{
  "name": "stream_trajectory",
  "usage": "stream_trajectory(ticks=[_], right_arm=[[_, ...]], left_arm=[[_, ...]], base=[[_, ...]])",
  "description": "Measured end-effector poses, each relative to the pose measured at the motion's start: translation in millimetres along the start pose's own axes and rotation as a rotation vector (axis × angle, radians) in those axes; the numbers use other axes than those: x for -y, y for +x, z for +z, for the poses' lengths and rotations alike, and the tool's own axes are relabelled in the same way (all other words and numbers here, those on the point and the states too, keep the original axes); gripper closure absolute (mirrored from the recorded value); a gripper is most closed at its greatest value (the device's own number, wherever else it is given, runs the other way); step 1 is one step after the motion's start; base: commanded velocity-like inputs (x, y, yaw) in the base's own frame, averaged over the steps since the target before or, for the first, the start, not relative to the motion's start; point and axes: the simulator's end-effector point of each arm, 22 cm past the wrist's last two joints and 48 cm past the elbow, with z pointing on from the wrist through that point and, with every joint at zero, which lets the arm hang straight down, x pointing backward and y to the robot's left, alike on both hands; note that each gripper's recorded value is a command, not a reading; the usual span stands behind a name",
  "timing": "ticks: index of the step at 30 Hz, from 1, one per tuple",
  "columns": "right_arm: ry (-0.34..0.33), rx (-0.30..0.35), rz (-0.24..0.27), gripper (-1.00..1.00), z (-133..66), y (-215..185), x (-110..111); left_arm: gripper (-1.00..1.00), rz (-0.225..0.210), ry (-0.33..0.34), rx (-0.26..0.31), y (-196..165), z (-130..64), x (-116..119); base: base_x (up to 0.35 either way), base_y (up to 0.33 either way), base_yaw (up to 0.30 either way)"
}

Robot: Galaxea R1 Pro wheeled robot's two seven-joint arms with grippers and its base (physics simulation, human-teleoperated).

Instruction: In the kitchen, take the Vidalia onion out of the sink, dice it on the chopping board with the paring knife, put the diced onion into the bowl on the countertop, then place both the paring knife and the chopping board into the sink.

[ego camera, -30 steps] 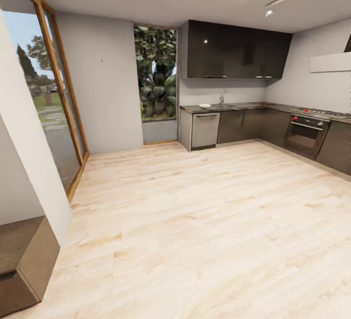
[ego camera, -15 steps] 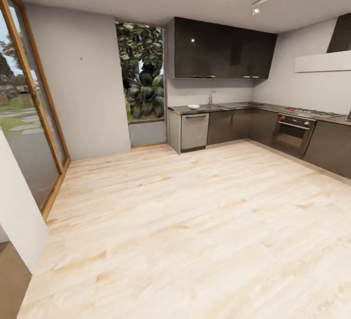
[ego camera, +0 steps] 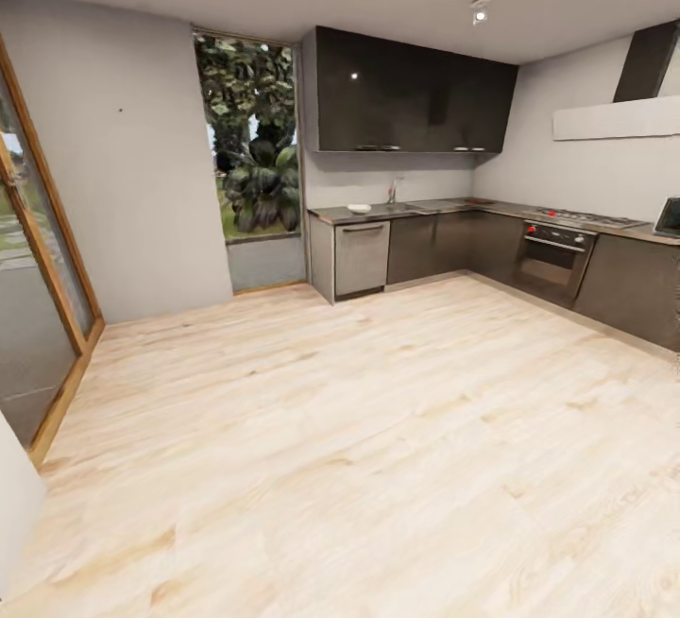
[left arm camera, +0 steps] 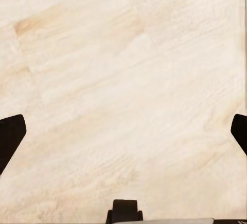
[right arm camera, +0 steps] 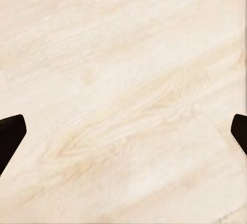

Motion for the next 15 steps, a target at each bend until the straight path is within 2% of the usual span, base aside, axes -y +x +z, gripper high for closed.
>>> stream_trajectory(ticks=[15], right_arm=[[0.0,0.001,0.0,-1.0,0.2,-0.3,0.2]], left_arm=[[-1.0,0.0,0.0,0.0,-0.3,0.1,0.0]], base=[[0.345,0.0,-0.206]])
